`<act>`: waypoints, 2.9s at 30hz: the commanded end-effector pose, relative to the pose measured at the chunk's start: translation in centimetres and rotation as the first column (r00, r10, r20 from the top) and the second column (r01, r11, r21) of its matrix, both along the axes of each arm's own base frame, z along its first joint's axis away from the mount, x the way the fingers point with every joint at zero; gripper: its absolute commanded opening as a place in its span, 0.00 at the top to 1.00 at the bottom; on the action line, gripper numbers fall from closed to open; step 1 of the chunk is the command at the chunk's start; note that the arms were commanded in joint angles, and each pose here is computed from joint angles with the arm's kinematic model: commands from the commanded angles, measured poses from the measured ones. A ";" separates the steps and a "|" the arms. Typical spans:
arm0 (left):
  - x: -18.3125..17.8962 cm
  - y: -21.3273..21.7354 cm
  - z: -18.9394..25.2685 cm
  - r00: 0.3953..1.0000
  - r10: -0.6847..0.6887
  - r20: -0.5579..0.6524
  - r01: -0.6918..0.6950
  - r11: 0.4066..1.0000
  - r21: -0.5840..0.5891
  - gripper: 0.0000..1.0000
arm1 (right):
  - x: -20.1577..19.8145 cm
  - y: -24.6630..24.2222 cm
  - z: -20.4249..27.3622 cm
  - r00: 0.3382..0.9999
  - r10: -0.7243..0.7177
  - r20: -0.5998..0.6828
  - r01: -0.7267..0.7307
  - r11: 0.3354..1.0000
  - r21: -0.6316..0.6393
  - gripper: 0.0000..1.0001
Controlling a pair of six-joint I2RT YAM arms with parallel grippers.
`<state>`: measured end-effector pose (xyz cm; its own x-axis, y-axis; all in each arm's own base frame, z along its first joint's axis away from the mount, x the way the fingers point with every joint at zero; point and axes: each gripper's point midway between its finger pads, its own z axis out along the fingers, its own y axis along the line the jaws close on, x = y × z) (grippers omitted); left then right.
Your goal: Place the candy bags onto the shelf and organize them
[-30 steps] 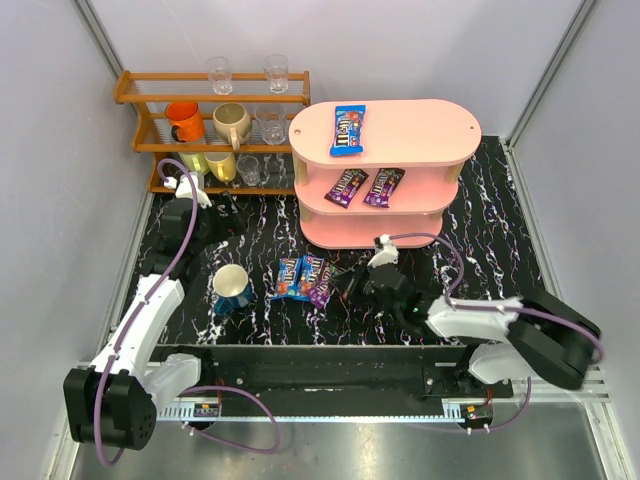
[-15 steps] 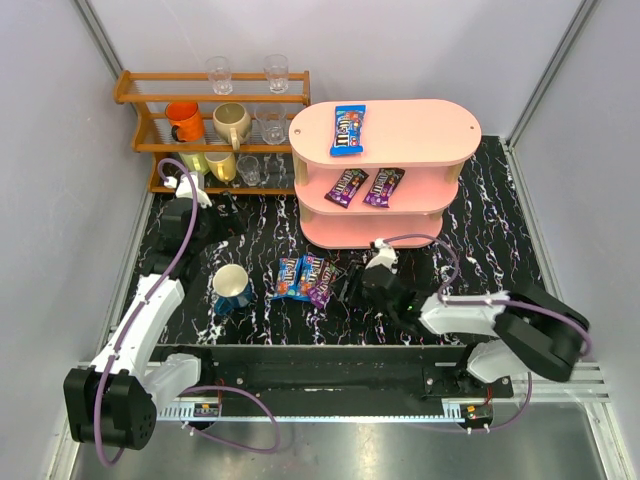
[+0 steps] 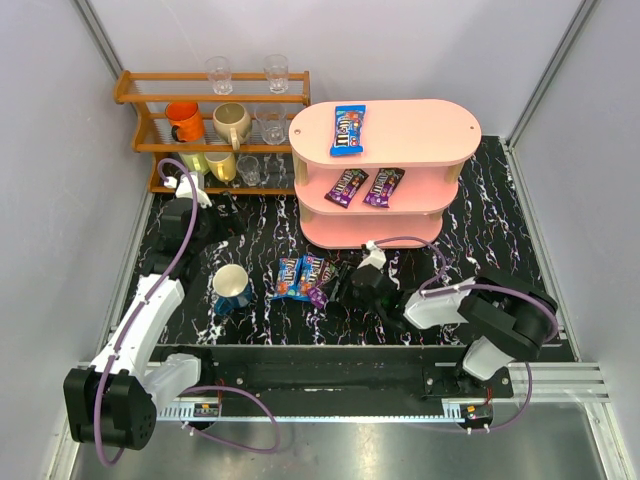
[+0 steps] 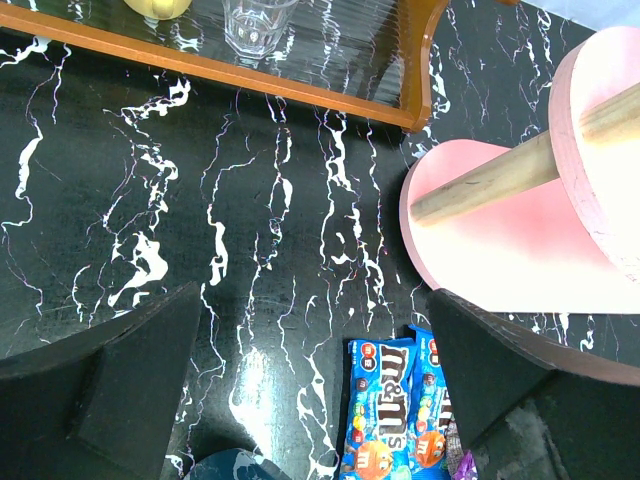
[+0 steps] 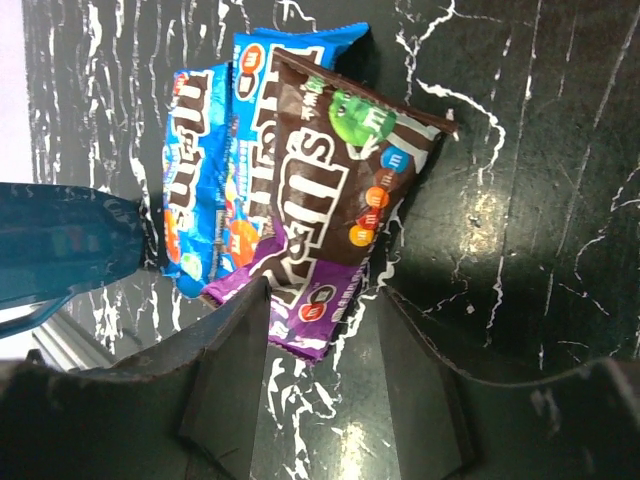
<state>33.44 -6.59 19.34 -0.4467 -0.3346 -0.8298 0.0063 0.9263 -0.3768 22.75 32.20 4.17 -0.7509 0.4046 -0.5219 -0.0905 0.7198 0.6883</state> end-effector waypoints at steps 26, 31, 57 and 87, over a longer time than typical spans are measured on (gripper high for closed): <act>0.9 -0.1 3.6 0.995 -0.005 0.103 0.007 1.000 -0.018 0.01 | -2.0 -10.6 16.0 0.876 0.134 0.464 -0.005 0.964 -0.267 1.00; 0.8 -0.1 3.4 0.995 -0.004 0.099 0.006 1.000 -0.015 0.01 | 0.9 -13.6 18.4 0.825 0.151 0.545 0.128 0.889 -0.440 1.00; 0.9 -0.3 3.2 0.996 -0.013 0.093 0.014 1.000 -0.018 0.01 | 15.0 -19.1 23.5 0.811 0.149 0.566 0.160 0.874 -0.458 1.00; 0.9 0.0 3.2 0.996 -0.004 0.094 0.005 1.000 -0.011 0.01 | 1.0 -8.4 10.3 0.961 -0.054 0.271 0.069 0.997 -0.045 0.29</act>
